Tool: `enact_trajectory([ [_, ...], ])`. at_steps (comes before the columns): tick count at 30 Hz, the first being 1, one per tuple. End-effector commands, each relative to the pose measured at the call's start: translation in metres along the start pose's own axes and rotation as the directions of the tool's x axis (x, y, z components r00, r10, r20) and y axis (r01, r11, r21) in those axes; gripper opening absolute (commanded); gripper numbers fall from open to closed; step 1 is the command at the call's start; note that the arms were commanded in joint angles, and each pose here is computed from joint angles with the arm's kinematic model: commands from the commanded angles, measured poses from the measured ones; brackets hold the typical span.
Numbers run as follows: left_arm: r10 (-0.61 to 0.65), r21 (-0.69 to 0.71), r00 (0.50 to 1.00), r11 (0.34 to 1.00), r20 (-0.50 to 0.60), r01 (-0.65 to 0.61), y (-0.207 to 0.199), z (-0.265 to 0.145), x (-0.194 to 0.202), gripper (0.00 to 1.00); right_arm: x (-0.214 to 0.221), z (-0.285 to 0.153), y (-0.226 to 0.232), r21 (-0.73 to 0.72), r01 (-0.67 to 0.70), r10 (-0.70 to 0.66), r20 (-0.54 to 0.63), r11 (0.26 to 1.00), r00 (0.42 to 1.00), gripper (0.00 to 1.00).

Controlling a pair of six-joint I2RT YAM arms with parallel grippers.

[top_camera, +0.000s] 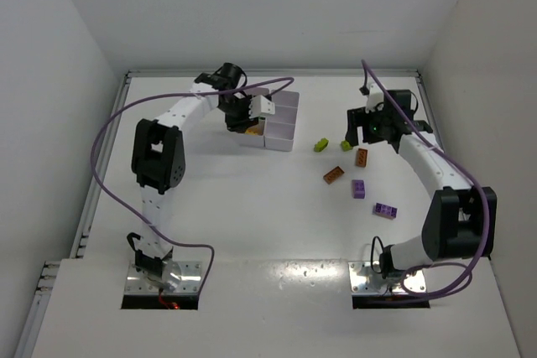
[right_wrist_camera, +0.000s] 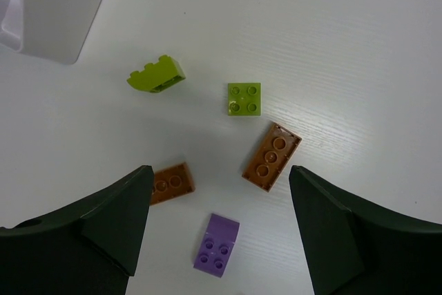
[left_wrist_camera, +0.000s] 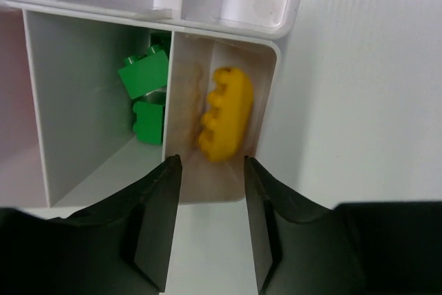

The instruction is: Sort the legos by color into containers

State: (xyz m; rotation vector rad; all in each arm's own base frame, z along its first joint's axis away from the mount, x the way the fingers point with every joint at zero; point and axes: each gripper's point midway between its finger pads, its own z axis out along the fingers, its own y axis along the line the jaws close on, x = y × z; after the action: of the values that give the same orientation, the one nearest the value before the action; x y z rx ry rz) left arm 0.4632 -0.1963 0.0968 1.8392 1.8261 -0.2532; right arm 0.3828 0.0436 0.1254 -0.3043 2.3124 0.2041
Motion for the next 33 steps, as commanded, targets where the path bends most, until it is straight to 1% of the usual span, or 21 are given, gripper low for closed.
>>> enact_trajectory([
  [1,-0.012,-0.048,0.999,0.999,0.037,0.014,0.015,-0.009,-0.012,0.48,-0.026,-0.002,0.002,-0.016,0.018,-0.017,0.066,1.0,0.998,0.8],
  [3,-0.016,-0.054,0.996,0.998,0.088,0.021,0.015,-0.017,-0.025,0.53,-0.024,-0.002,0.005,-0.037,0.053,-0.05,0.061,0.998,0.997,0.82],
  [5,-0.065,-0.071,0.982,0.994,0.179,0.078,0.02,-0.032,-0.043,0.57,-0.023,-0.002,0.013,-0.076,0.101,-0.096,0.061,0.992,0.993,0.82],
  [6,-0.07,-0.095,0.972,0.991,0.222,0.093,0.023,-0.049,-0.058,0.6,-0.02,-0.003,0.02,-0.119,0.123,-0.117,0.061,0.985,0.991,0.82],
  [7,-0.12,-0.099,0.947,0.983,0.299,0.156,0.027,-0.065,-0.079,0.68,-0.012,0.0,0.023,-0.151,0.188,-0.183,0.049,0.97,0.982,0.82],
  [9,-0.147,-0.117,0.902,0.971,0.406,0.211,0.028,-0.107,-0.112,0.94,-0.005,-0.002,0.042,-0.258,0.272,-0.265,0.063,0.927,0.962,0.82],
  [10,-0.231,-0.094,0.852,0.947,0.469,0.309,0.029,-0.122,-0.128,0.94,0.0,-0.001,0.043,-0.284,0.359,-0.352,0.078,0.889,0.933,0.82],
  [12,-0.296,-0.067,0.779,0.916,0.553,0.396,0.029,-0.15,-0.15,0.98,0.01,0.002,0.065,-0.369,0.454,-0.45,0.103,0.811,0.887,0.82],
  [13,-0.287,-0.085,0.733,0.901,0.616,0.425,0.032,-0.176,-0.167,1.0,0.014,0.003,0.068,-0.389,0.487,-0.49,0.1,0.782,0.866,0.82],
  [14,-0.403,-0.003,0.668,0.855,0.626,0.519,0.024,-0.175,-0.167,1.0,0.016,0.01,0.071,-0.408,0.555,-0.559,0.124,0.725,0.82,0.82],
  [16,-0.466,0.041,0.609,0.814,0.642,0.58,0.019,-0.183,-0.167,1.0,0.02,0.018,0.079,-0.43,0.623,-0.629,0.15,0.653,0.762,0.82],
  [17,-0.523,0.081,0.564,0.775,0.639,0.627,0.012,-0.186,-0.164,1.0,0.021,0.023,0.077,-0.426,0.677,-0.68,0.176,0.6,0.712,0.82],
  [18,-0.539,0.092,0.545,0.76,0.643,0.643,0.012,-0.19,-0.159,1.0,0.016,0.032,0.077,-0.409,0.718,-0.713,0.199,0.563,0.672,0.82],
  [19,-0.553,0.115,0.533,0.755,0.64,0.645,0.007,-0.192,-0.156,1.0,0.016,0.038,0.079,-0.401,0.748,-0.74,0.214,0.528,0.637,0.82],
  [20,-0.554,0.122,0.526,0.754,0.646,0.645,0.003,-0.196,-0.147,1.0,0.009,0.044,0.075,-0.371,0.797,-0.78,0.238,0.477,0.578,0.82],
  [22,-0.566,0.122,0.513,0.739,0.646,0.662,-0.003,-0.199,-0.14,1.0,0.011,0.062,0.076,-0.383,0.822,-0.808,0.251,0.422,0.532,0.82],
  [23,-0.575,0.113,0.513,0.729,0.638,0.675,-0.004,-0.197,-0.128,1.0,-0.002,0.067,0.078,-0.369,0.852,-0.822,0.295,0.372,0.487,0.82],
  [26,-0.576,0.163,0.506,0.747,0.642,0.644,-0.017,-0.205,-0.123,1.0,0.0,0.09,0.073,-0.432,0.844,-0.83,0.305,0.317,0.468,0.82],
  [27,-0.597,0.179,0.495,0.733,0.632,0.656,-0.018,-0.201,-0.113,1.0,-0.001,0.096,0.073,-0.435,0.855,-0.837,0.324,0.282,0.441,0.82],
  [31,-0.6,0.186,0.487,0.73,0.634,0.658,-0.024,-0.206,-0.103,1.0,-0.009,0.121,0.071,-0.453,0.863,-0.848,0.347,0.223,0.401,0.79],
  [33,-0.612,0.179,0.476,0.712,0.631,0.679,-0.023,-0.207,-0.092,1.0,0.0,0.123,0.077,-0.503,0.843,-0.846,0.351,0.191,0.401,0.76],
])
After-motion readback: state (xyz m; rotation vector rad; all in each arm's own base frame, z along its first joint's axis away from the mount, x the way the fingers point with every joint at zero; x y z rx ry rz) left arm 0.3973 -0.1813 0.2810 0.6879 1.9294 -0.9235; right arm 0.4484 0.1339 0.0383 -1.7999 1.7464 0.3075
